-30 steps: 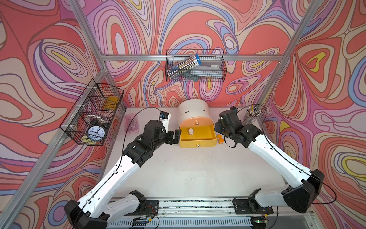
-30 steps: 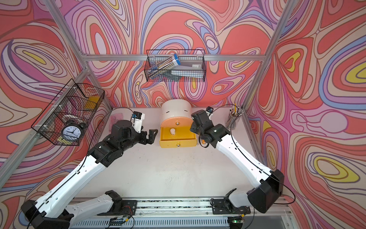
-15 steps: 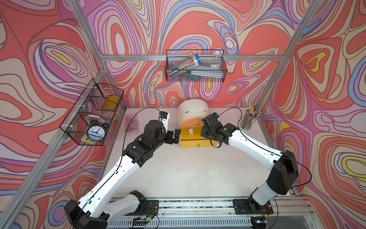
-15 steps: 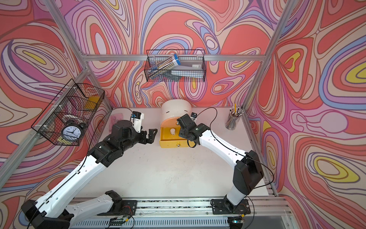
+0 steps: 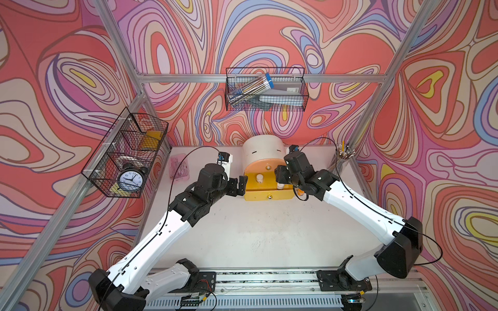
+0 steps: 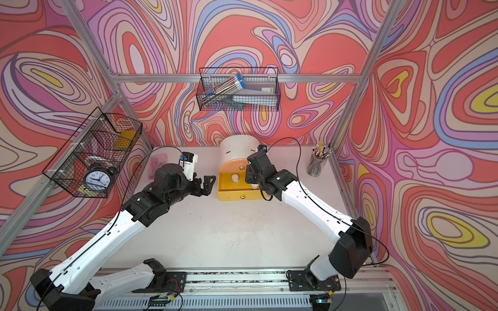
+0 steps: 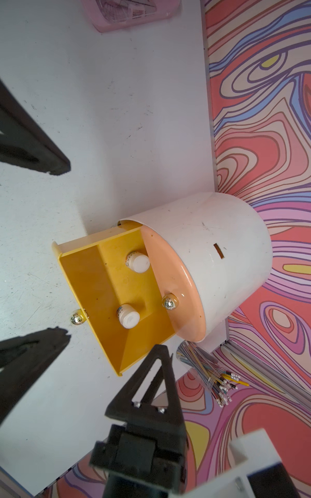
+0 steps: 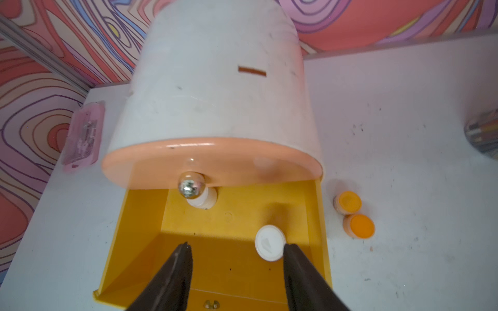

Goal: Put the paint cans in the drawer according to color
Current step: Place the paint can in the drawer, then close the drawer of the storage box.

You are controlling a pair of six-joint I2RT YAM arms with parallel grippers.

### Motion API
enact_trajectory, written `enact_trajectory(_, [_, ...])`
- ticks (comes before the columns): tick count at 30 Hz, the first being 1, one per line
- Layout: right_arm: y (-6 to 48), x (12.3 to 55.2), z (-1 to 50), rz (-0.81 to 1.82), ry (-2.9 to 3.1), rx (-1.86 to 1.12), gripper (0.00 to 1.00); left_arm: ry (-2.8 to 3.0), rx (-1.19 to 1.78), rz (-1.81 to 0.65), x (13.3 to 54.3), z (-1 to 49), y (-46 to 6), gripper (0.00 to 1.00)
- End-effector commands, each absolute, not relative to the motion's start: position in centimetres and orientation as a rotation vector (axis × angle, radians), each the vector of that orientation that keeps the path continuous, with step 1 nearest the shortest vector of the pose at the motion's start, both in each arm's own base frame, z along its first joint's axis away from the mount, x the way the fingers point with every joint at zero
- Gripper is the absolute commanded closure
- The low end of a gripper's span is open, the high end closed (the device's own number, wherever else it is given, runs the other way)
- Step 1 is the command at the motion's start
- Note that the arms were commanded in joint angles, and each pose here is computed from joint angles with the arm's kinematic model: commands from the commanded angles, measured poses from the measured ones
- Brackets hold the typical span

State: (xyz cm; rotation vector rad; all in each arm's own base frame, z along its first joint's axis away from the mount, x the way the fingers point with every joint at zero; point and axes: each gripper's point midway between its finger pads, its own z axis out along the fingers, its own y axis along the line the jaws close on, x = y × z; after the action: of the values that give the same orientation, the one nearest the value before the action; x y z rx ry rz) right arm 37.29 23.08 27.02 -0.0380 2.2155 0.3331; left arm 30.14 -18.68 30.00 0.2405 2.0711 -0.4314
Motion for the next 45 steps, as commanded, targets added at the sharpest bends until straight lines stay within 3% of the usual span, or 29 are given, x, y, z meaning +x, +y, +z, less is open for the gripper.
enact_trajectory(1, [24.8, 39.1, 30.6, 0.32, 2.081, -0.175, 0.36, 2.061, 0.23, -0.329, 28.7, 29.3, -18.8, 0.06])
enact_trajectory(4, [25.7, 41.1, 31.1, 0.257, 2.044, -0.224, 0.25, 2.038, 0.233, -0.261, 27.2, 27.9, -20.2, 0.05])
enact_trajectory(9, [26.5, 44.7, 31.7, 0.144, 1.954, -0.293, 0.09, 2.107, 0.146, -0.411, 25.7, 23.0, -23.5, 0.05])
enact_trajectory(17, [26.8, 49.9, 29.6, 0.157, 1.975, -0.312, 0.09, 2.157, 0.201, -0.473, 25.0, 19.5, -30.2, 0.07])
enact_trajectory(21, [26.1, 51.3, 27.1, 0.175, 2.071, -0.296, 0.09, 2.208, 0.166, -0.41, 25.7, 17.4, -31.0, 0.06])
enact_trajectory(33, [27.0, 48.5, 24.2, 0.399, 2.293, -0.263, 0.09, 2.176, 0.163, -0.205, 28.9, 15.7, -31.8, 0.01])
enact_trajectory(35, [27.2, 47.9, 24.0, 0.435, 2.327, -0.25, 0.02, 2.169, 0.168, -0.203, 29.6, 15.8, -31.9, 0.01])
enact_trajectory(45, [26.9, 47.0, 23.3, 0.483, 2.392, -0.209, 0.02, 2.178, 0.108, -0.217, 34.0, 15.0, -31.1, 0.01])
